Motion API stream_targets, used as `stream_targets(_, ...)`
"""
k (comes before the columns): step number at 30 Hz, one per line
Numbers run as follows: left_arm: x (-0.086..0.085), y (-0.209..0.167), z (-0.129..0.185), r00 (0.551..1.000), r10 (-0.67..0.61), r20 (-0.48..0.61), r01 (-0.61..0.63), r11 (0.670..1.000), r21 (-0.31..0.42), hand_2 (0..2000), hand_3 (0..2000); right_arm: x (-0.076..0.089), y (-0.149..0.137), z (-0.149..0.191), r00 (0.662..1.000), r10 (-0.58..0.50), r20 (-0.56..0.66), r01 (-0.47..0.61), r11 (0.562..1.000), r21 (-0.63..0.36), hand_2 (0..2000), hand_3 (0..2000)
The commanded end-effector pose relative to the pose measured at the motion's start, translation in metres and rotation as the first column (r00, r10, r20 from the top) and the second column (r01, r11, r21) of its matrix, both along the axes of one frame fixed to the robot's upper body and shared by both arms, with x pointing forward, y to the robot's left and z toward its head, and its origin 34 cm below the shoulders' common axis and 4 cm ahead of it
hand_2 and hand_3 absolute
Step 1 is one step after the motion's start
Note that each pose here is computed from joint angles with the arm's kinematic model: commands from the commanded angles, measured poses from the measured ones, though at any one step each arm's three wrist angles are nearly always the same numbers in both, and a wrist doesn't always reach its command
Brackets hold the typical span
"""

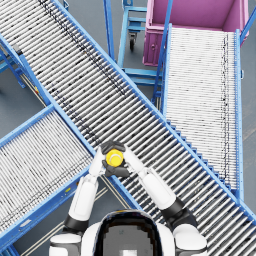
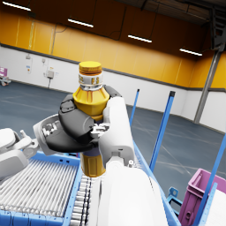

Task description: Pick up the oil and place it on the left assembly line, put the cola on the right, and keep Sprite still

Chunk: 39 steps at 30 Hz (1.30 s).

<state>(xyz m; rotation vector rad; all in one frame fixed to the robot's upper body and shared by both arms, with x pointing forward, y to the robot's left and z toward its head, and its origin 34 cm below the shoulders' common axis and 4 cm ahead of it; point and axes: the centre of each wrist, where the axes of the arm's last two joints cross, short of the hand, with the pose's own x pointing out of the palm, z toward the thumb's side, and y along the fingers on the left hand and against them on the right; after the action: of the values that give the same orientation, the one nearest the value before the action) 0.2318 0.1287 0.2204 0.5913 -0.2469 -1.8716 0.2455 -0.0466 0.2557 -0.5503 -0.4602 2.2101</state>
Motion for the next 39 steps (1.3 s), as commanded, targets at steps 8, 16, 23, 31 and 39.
stream_targets(8,0.014,0.058,0.029,0.966,0.244,0.089,-0.235,0.967,-0.099,2000,2000,-0.002,-0.021,0.009,0.995,-0.096,0.011,0.094,0.992,0.084,0,0)
stream_targets(16,0.005,0.14,-0.015,0.831,0.546,-0.103,-0.556,0.818,-0.146,2000,2000,-0.005,-0.033,0.008,0.992,-0.13,0.004,0.129,0.986,0.106,0,0)
stream_targets(23,-0.013,0.18,-0.051,0.703,0.667,-0.245,-0.707,0.693,-0.141,2000,2000,-0.003,-0.031,0.006,0.991,-0.137,-0.015,0.137,0.984,0.117,0,0)
stream_targets(31,-0.029,0.219,-0.049,0.56,0.792,-0.242,-0.828,0.537,-0.161,0,0,-0.004,-0.03,0.005,0.99,-0.136,-0.025,0.138,0.982,0.13,0,0)
stream_targets(39,-0.017,0.172,0.013,0.725,0.688,0.014,-0.675,0.716,-0.178,0,0,0.013,-0.068,0.021,0.958,-0.285,-0.024,0.282,0.932,0.228,0,0)
